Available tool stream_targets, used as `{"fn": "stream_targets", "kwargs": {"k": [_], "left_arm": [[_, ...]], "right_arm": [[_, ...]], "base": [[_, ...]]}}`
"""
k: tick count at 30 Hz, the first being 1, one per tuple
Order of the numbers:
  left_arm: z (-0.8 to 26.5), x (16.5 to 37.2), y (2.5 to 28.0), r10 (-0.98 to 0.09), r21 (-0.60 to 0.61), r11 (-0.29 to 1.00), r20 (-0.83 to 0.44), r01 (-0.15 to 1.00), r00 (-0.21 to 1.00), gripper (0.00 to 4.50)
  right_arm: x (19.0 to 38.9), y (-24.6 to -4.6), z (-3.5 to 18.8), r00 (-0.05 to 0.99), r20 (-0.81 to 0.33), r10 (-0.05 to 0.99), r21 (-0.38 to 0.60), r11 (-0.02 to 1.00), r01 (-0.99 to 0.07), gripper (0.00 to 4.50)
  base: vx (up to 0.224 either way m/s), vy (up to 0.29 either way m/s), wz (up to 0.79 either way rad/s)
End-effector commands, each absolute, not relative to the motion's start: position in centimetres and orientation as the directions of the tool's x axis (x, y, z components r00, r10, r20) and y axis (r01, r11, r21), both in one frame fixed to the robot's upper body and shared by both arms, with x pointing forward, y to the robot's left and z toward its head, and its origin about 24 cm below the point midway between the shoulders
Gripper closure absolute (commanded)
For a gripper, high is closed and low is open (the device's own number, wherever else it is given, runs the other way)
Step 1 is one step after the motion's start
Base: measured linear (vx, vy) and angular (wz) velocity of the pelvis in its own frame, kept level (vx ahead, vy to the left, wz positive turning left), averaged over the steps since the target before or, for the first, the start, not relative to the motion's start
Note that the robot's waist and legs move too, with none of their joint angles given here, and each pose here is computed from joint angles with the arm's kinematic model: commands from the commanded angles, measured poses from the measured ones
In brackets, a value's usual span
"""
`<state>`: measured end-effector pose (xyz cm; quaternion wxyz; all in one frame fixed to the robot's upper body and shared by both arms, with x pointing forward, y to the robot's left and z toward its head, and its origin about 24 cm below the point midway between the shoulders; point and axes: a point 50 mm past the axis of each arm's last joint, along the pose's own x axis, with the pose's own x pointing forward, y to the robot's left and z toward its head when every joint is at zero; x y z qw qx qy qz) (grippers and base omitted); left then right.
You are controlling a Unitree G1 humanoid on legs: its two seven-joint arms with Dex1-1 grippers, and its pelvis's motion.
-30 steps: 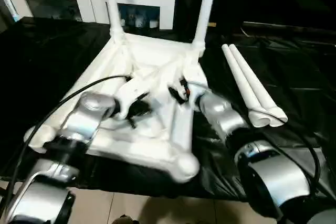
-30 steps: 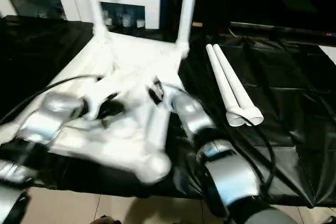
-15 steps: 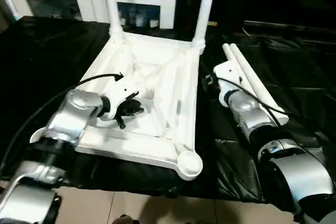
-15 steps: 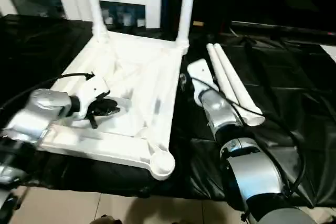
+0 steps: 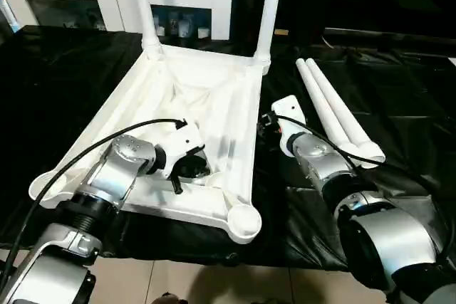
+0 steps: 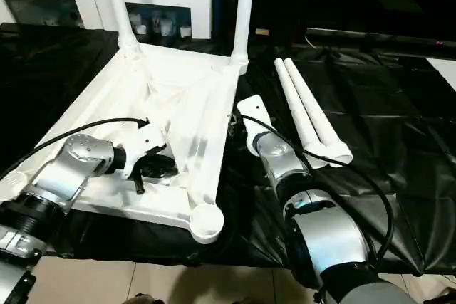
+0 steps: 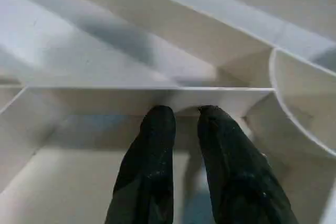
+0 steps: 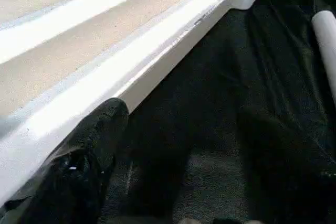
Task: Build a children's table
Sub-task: Rotate table base
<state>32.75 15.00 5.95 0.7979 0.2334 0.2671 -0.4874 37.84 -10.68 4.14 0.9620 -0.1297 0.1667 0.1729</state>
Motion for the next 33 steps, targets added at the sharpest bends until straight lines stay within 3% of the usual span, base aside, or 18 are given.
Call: {"fn": "stream_targets", "kwargs": {"k": [1,2,9,16,21,25,26,28,29,30,33], "left_arm": [[6.5,33.4,13.8,-0.667,0.134,0.419,-0.626,0.898,0.404,3.48],[7.0,33.9,13.8,-0.658,0.159,0.445,-0.609,0.881,0.443,3.48],[8.0,34.4,14.1,-0.65,0.191,0.468,-0.587,0.863,0.482,3.48],[8.5,35.0,14.3,-0.628,0.235,0.502,-0.563,0.832,0.538,3.48],[9.3,36.5,15.9,-0.508,0.357,0.596,-0.526,0.719,0.682,3.48],[10.4,36.6,16.5,-0.511,0.366,0.628,-0.472,0.687,0.718,3.48],[11.6,36.6,17.0,-0.523,0.353,0.678,-0.385,0.645,0.761,3.48],[12.0,36.7,17.2,-0.526,0.335,0.71,-0.333,0.62,0.782,3.48],[12.8,36.6,17.4,-0.524,0.271,0.775,-0.228,0.57,0.821,3.2],[13.0,36.5,17.3,-0.534,0.232,0.793,-0.18,0.564,0.826,3.2],[12.8,36.1,16.9,-0.545,0.179,0.807,-0.143,0.563,0.826,3.0]], "right_arm": [[38.2,-8.2,5.5,0.87,-0.328,0.368,-0.177,0.881,-0.44,0.59],[38.3,-6.8,6.1,0.858,-0.309,0.409,-0.179,0.861,-0.475,0.59],[38.2,-4.8,6.9,0.843,-0.278,0.46,-0.171,0.84,-0.515,0.59],[38.5,-4.7,7.5,0.859,-0.251,0.445,-0.184,0.85,-0.494,0.59],[39.3,-6.8,8.7,0.903,-0.166,0.396,-0.184,0.887,-0.423,0.59],[39.7,-8.5,9.5,0.916,-0.111,0.385,-0.14,0.907,-0.398,0.59],[39.9,-10.2,10.1,0.926,-0.068,0.371,-0.084,0.923,-0.376,0.59],[39.9,-10.9,10.3,0.931,-0.052,0.362,-0.059,0.929,-0.364,0.59],[39.9,-12.6,10.3,0.948,-0.046,0.314,-0.037,0.948,-0.316,0.42],[39.8,-13.7,10.3,0.96,-0.054,0.275,-0.038,0.96,-0.277,0.42],[39.8,-15.3,10.1,0.972,-0.072,0.222,-0.042,0.973,-0.226,0.23]], "base": [[0.0,0.0,0.0],[0.0,0.0,0.0],[0.0,0.0,0.0],[0.0,0.0,0.0],[0.0,0.0,0.0],[0.0,0.0,0.0],[0.0,0.0,0.0],[0.0,0.0,0.0],[0.0,0.0,0.0],[0.0,0.0,0.0],[0.0,0.0,0.0]]}}
